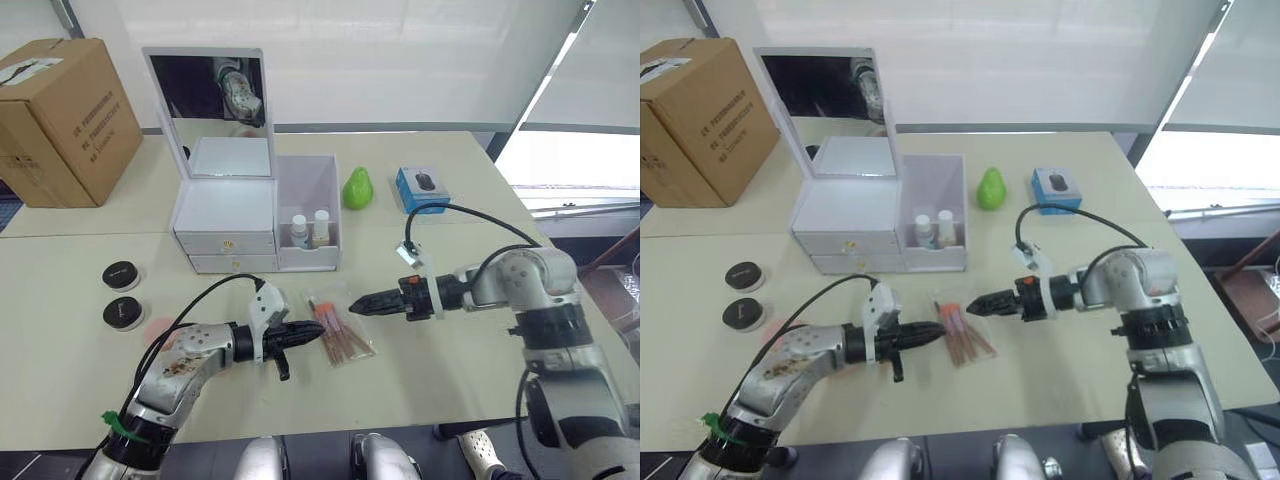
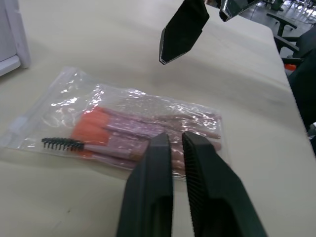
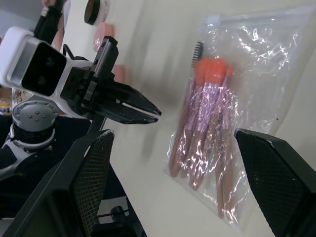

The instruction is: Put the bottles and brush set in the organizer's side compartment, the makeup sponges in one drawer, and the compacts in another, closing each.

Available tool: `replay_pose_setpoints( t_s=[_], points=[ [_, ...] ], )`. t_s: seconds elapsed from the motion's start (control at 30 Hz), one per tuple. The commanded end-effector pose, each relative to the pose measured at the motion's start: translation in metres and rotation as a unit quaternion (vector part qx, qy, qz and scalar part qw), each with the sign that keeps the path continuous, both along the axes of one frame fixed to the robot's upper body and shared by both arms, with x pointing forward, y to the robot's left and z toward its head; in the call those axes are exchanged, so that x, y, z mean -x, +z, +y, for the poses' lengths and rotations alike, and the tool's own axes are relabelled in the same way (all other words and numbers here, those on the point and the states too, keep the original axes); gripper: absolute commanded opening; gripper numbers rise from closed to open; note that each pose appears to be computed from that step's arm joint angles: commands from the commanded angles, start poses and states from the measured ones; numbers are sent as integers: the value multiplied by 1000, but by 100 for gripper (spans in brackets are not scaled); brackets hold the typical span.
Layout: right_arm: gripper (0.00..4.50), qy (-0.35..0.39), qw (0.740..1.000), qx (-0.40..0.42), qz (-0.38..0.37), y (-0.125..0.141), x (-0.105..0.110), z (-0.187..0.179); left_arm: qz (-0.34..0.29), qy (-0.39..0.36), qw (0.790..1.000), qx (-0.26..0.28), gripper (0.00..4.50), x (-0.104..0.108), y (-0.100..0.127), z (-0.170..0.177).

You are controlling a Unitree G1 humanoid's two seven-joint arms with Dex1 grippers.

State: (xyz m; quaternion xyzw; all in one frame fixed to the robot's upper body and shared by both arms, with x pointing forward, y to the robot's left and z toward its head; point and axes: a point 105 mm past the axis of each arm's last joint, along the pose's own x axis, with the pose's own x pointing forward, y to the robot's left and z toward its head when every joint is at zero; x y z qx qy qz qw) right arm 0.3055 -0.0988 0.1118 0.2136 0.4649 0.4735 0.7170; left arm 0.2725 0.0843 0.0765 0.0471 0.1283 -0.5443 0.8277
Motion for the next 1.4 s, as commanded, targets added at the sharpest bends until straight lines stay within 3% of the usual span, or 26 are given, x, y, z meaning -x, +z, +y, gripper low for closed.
replay_pose_setpoints(
  t_s=[0.03, 0.4, 0.67, 0.8, 0.97, 1.1, 1.4],
  points=[
    [426, 6, 1000, 17, 12, -15, 0, 6, -18, -17, 1000, 0, 7, 0, 3, -11],
    [426, 41, 998, 17, 50, -46, 10, 48, -16, -11, 998, -65, 7, -5, -23, -9],
    [426, 8, 999, 39, -23, 0, -28, 11, -16, -15, 997, -69, 7, -4, -26, -6],
    [426, 10, 997, 73, -35, -7, -35, -1, -17, -16, 997, -69, 7, -4, -26, -7],
    [426, 55, 994, 93, -18, -33, -20, 9, -18, -16, 997, -68, 7, -4, -25, -7],
    [426, 77, 994, 72, 17, -53, -3, 36, -18, -14, 997, -69, 7, -4, -25, -6],
    [426, 127, 991, 18, 46, -38, 20, 83, -19, -7, 997, -75, 7, -6, -26, 0]
  ],
)
